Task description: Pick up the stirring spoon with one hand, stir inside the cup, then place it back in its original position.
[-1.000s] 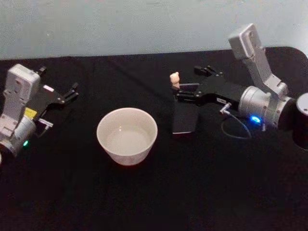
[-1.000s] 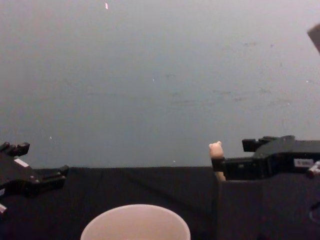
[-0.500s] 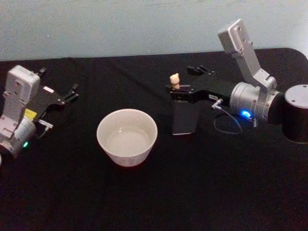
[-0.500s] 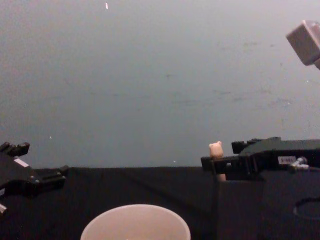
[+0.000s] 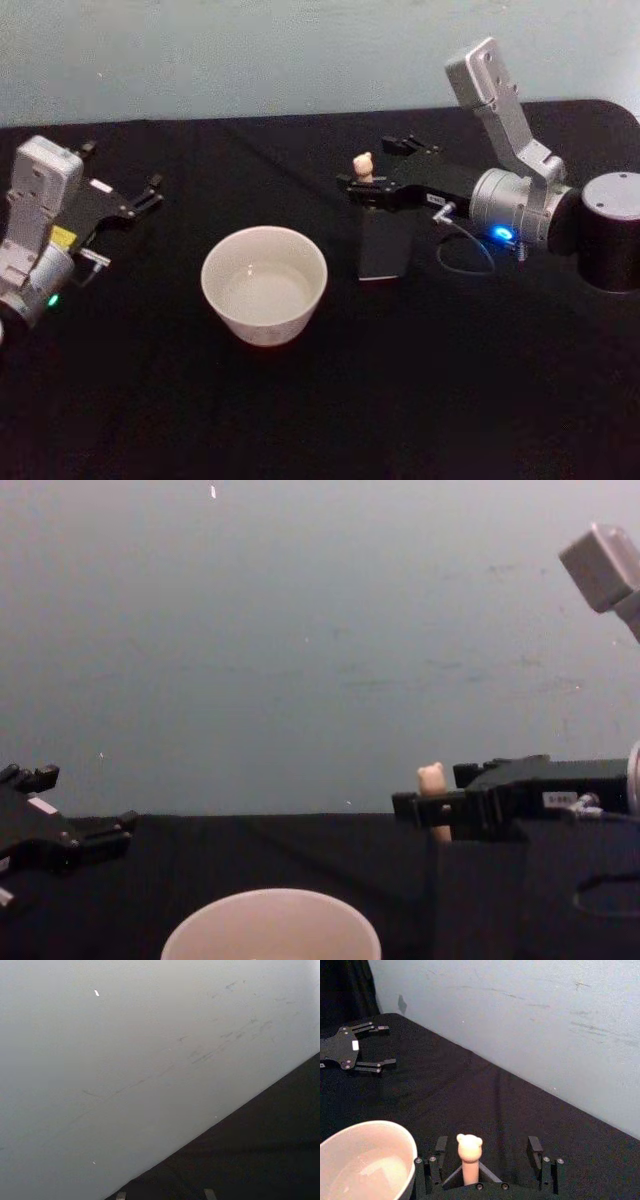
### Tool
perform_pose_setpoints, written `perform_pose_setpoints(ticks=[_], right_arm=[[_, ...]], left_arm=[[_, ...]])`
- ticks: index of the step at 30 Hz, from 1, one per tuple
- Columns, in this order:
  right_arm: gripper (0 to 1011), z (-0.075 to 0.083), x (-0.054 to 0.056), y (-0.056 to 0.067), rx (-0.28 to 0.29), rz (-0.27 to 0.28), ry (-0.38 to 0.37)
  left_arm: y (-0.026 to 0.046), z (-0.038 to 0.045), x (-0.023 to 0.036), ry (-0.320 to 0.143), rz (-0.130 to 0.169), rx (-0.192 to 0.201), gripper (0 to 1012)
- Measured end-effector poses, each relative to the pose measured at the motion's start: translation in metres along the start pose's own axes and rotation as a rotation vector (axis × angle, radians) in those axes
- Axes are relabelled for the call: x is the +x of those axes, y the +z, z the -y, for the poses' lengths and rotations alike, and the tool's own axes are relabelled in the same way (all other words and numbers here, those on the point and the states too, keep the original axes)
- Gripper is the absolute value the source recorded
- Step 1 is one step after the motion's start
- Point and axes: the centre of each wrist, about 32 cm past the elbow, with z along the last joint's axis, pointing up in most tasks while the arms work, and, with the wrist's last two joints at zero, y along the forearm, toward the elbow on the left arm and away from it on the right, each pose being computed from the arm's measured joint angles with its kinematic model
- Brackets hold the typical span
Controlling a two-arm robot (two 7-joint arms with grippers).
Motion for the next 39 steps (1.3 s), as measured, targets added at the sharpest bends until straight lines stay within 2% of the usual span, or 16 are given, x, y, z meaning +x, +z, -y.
perform_pose_setpoints(ticks=[11,21,39], right_arm=[[1002,-0.0024,-0.0001,-0.0005,-0.003,-0.005,0.010],[1002,-0.0027,0.0003,-0.0013,-0.013,0.008,0.012],[1002,-0.0017,-0.0016,0.0009,0.003,0.032,0.030]], left_arm=[[0.0000,0.0000,0.0000,0.000,0.000,0.000,1001],[0.0000,0.0000,0.0000,0.000,0.000,0.000,1001],[0.0000,0.0000,0.0000,0.000,0.000,0.000,1001]])
